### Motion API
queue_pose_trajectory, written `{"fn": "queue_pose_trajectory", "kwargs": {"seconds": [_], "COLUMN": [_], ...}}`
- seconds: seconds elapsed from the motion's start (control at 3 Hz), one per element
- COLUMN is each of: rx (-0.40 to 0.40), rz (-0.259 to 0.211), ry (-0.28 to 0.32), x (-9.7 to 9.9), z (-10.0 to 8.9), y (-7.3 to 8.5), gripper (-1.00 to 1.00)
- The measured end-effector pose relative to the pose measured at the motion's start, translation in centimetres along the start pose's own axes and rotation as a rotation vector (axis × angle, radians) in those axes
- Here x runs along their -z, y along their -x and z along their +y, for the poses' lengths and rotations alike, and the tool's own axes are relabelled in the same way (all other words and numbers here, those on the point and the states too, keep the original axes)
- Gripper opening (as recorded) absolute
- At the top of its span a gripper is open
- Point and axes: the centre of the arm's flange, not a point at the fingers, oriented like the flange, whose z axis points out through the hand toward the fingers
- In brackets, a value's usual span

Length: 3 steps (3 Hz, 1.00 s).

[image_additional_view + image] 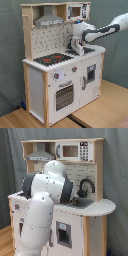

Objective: Play with the kitchen

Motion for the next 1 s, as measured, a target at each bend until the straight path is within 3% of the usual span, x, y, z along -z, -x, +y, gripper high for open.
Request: {"fn": "queue_pose_trajectory", "kwargs": {"seconds": [0.33, 0.67, 1.0], "rx": [0.024, 0.027, 0.047], "rz": [-0.02, -0.023, -0.048], "ry": [0.001, 0.002, 0.014], "x": [0.0, 0.0, 0.4], "z": [-0.9, -1.1, -2.4], "y": [-0.1, 0.0, 0.3], "gripper": [1.0, -1.0, -1.0]}}
